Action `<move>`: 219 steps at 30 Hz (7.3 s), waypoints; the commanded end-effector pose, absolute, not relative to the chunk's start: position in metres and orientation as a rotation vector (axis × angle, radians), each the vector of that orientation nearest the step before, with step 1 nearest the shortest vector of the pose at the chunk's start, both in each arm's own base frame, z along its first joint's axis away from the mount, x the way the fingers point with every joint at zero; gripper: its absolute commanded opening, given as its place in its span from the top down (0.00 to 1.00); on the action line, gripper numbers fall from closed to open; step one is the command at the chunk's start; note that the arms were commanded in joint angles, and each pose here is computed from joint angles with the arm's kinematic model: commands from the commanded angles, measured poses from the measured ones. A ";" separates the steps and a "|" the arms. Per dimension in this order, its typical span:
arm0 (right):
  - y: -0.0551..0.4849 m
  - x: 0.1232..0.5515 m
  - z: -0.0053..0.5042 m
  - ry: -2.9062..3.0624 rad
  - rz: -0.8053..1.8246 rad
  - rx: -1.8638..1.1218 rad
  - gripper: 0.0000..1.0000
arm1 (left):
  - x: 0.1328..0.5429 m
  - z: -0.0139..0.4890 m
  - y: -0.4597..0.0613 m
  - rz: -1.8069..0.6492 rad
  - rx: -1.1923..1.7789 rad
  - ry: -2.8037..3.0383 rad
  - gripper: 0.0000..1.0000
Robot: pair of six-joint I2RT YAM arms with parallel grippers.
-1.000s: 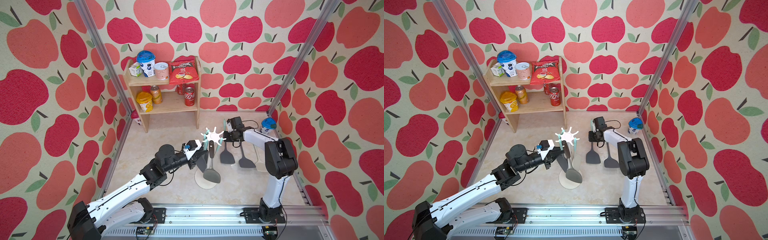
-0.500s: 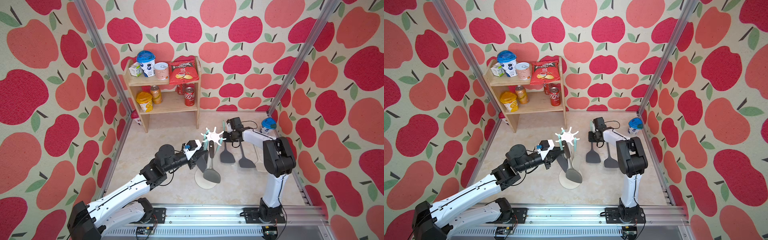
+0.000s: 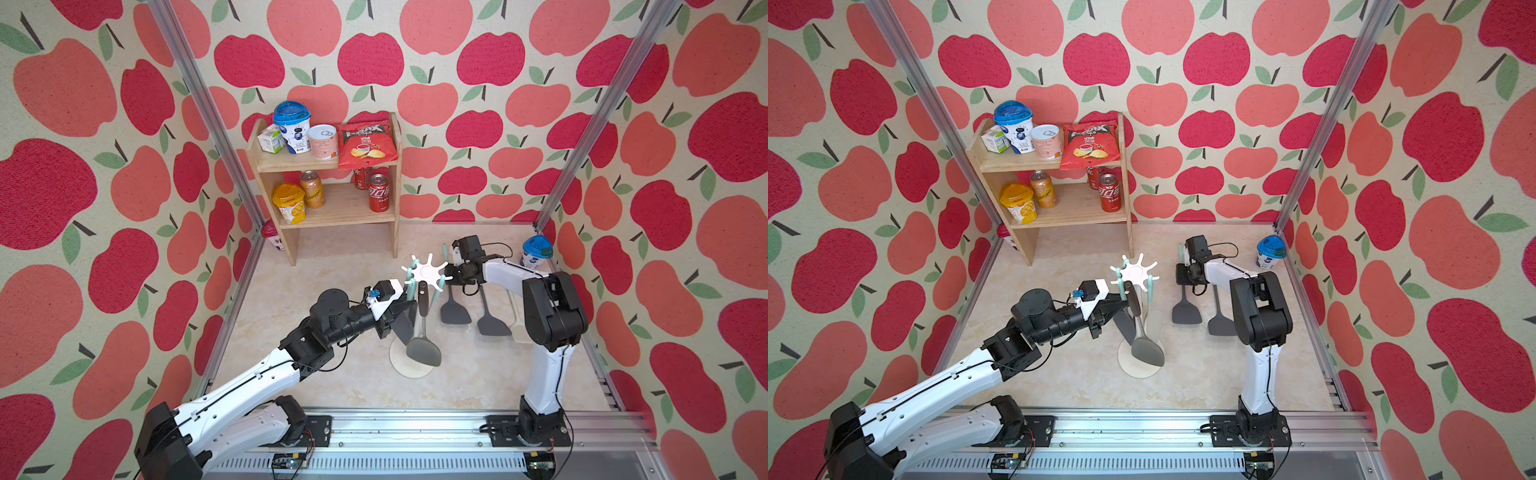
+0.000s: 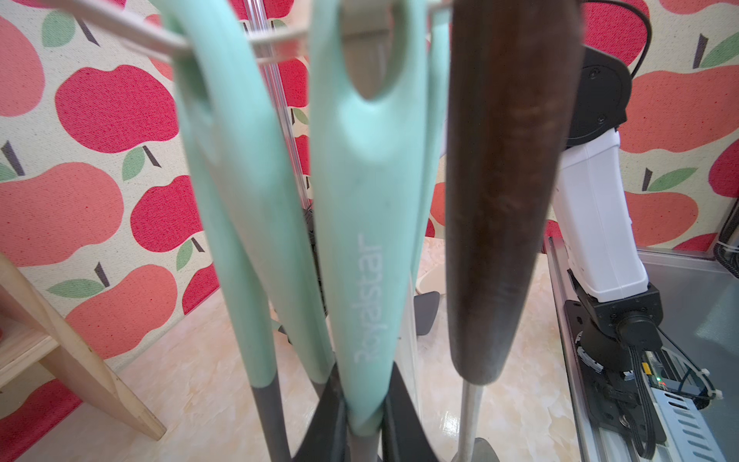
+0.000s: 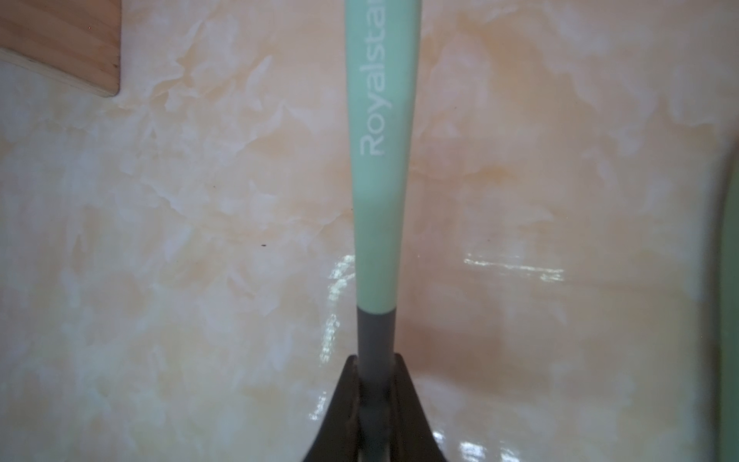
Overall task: Take the spatula off the kitchen utensil rack
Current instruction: Place the spatula at the center of the board, then take off the spatula from the rack.
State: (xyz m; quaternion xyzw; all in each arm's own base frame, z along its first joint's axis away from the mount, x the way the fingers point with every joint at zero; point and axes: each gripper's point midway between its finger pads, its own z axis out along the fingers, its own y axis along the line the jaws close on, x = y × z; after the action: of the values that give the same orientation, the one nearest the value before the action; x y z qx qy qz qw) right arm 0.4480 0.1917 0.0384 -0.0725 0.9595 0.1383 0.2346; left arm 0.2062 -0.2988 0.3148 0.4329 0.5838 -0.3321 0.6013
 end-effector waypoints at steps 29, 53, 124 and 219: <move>0.174 0.435 0.014 2.738 0.300 -0.167 0.76 | 0.211 0.265 -0.294 -0.731 1.051 1.514 1.00; 0.181 0.434 0.106 2.468 0.367 -0.222 0.69 | 0.211 0.265 -0.295 -0.736 1.049 1.514 1.00; 0.220 0.220 0.289 1.665 0.892 -0.730 0.55 | 0.217 0.266 -0.309 -0.761 1.070 1.503 1.00; 0.252 0.192 0.342 1.511 0.975 -0.973 0.95 | 0.217 0.263 -0.305 -0.749 1.061 1.510 1.00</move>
State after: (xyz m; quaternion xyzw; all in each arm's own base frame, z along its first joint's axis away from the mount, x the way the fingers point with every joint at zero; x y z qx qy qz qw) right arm 0.1868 0.2588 0.3255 -0.4150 0.6346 0.4303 0.4898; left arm 0.2149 -0.3088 0.3165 0.4316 0.5755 -0.3370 0.6074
